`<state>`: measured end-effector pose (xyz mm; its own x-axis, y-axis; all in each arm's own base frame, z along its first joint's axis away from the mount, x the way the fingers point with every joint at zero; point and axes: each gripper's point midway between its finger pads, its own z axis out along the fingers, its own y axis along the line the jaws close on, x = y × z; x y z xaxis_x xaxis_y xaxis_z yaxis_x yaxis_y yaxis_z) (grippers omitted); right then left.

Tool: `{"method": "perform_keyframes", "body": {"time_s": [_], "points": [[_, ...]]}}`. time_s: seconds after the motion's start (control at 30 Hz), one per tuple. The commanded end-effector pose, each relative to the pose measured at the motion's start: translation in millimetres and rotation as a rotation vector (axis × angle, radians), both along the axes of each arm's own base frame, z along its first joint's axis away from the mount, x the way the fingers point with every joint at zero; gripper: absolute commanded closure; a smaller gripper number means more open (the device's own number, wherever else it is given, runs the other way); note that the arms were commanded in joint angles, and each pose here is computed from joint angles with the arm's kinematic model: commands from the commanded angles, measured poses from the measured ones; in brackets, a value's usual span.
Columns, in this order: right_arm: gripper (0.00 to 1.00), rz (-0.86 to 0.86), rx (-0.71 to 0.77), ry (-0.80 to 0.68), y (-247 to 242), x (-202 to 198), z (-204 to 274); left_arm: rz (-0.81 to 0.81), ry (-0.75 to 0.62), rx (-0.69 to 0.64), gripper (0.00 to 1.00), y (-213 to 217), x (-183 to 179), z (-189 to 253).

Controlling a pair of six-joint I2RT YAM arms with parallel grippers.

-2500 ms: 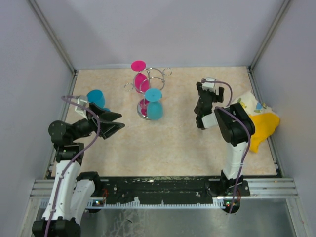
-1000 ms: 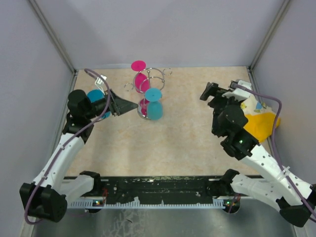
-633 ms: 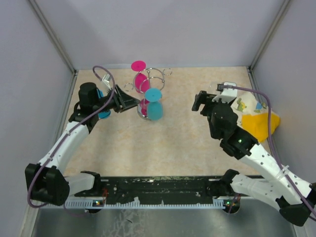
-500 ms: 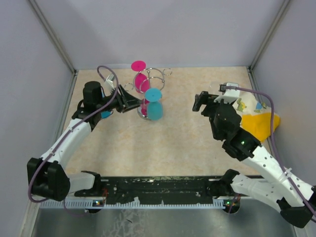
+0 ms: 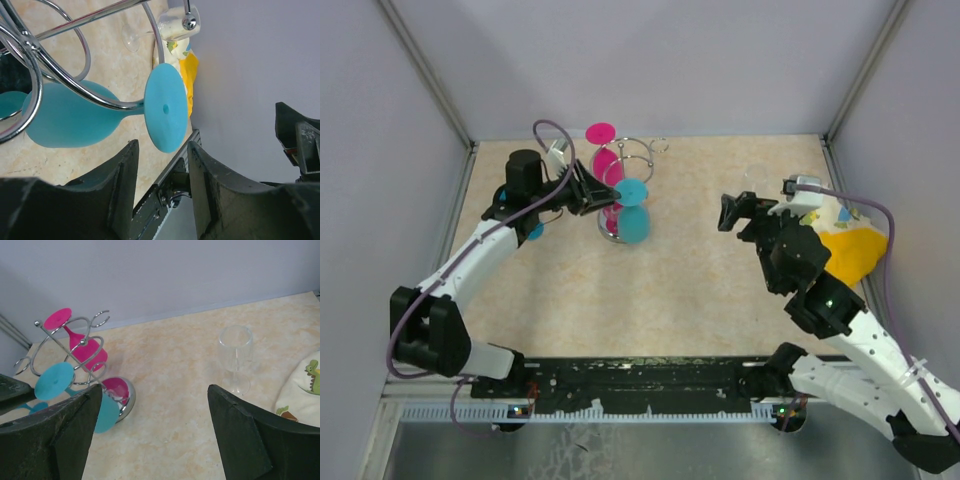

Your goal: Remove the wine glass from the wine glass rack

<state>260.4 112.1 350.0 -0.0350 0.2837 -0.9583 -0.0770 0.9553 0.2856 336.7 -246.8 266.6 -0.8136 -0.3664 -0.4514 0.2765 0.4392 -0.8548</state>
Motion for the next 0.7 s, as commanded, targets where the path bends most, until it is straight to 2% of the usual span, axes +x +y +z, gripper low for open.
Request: {"method": "perform_keyframes", "body": {"time_s": [0.0, 0.53, 0.67], "points": [[0.14, 0.021, 0.034, -0.05, -1.4, -6.4, 17.7, 0.001, -0.035, 0.0, 0.51, -7.8, 11.8, 7.2], [0.13, 0.015, 0.052, -0.076, -9.2, -12.8, 24.5, -0.034, -0.074, -0.032, 0.55, -21.7, 27.5, 17.1], [0.13, 0.009, 0.054, -0.083, -11.4, -13.8, 25.6, -0.078, -0.064, -0.043, 0.68, -32.9, 25.4, 13.4]]}}
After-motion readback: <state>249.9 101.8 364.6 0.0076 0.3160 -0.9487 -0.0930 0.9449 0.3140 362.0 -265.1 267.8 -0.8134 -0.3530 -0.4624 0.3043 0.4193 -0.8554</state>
